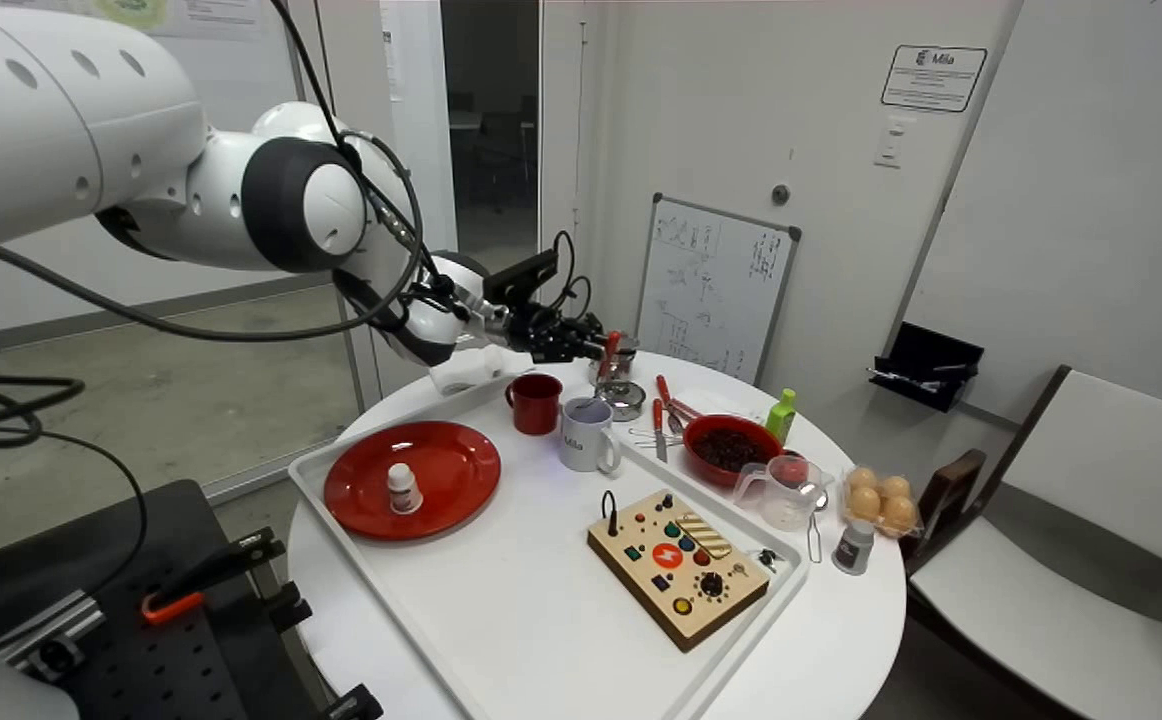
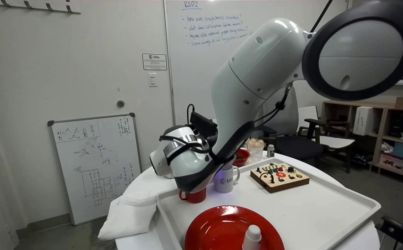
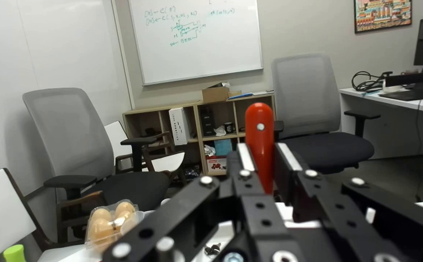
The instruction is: Place the spoon inside the white mug
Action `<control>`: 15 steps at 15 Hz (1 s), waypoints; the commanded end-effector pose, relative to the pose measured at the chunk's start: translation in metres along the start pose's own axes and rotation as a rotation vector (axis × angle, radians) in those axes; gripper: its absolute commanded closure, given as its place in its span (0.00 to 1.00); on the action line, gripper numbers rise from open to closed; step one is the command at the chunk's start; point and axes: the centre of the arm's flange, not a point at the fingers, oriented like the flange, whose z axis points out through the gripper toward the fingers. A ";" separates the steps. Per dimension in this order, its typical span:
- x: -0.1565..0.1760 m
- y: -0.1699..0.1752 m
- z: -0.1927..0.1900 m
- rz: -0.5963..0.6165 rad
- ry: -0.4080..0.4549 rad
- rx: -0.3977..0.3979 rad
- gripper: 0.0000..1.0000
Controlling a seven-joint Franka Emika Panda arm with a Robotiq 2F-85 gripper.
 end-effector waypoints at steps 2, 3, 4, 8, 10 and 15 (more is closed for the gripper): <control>0.030 0.035 -0.028 -0.044 -0.026 -0.023 0.87; 0.031 0.036 -0.028 -0.043 -0.028 -0.021 0.87; 0.032 0.037 -0.029 -0.036 -0.029 -0.019 0.87; 0.032 0.042 -0.032 -0.009 -0.030 -0.014 0.87; 0.033 0.045 -0.035 -0.008 -0.035 -0.017 0.87; 0.027 0.046 -0.038 0.031 -0.023 -0.017 0.87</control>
